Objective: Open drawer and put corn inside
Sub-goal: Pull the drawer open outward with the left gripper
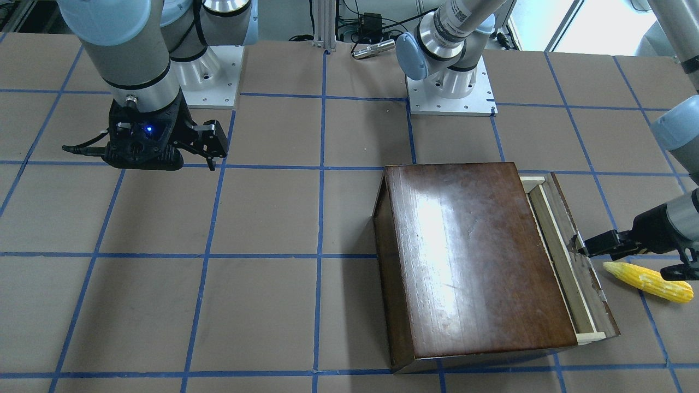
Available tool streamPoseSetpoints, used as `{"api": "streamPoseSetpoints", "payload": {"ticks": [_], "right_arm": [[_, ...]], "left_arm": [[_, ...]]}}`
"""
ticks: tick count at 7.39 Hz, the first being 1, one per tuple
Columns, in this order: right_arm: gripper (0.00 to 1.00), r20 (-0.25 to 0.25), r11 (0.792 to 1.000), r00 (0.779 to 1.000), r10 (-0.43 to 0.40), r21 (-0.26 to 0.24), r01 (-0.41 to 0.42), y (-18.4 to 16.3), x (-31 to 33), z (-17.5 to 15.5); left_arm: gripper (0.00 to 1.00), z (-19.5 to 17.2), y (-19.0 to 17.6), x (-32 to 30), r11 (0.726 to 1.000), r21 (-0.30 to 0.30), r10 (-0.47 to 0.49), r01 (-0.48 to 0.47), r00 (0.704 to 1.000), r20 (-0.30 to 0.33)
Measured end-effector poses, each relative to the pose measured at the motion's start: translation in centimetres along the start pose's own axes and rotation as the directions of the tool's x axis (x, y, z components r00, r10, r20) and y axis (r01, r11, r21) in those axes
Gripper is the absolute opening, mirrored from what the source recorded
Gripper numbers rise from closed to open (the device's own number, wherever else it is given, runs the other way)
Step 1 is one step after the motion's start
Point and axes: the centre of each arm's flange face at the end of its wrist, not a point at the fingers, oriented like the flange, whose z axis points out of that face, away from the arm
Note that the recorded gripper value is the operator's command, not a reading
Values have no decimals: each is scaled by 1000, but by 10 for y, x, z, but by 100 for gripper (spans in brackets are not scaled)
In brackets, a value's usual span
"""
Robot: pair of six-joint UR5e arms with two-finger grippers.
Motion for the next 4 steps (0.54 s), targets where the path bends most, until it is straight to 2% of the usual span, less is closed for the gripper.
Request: {"api": "streamPoseSetpoints", "payload": {"ticks": [4], "right_arm": [[100, 0, 1000, 1000, 0, 0, 0, 0, 0, 0]], "left_arm": [[100, -5, 1, -6, 1000, 4, -5, 4, 1000, 19]]}}
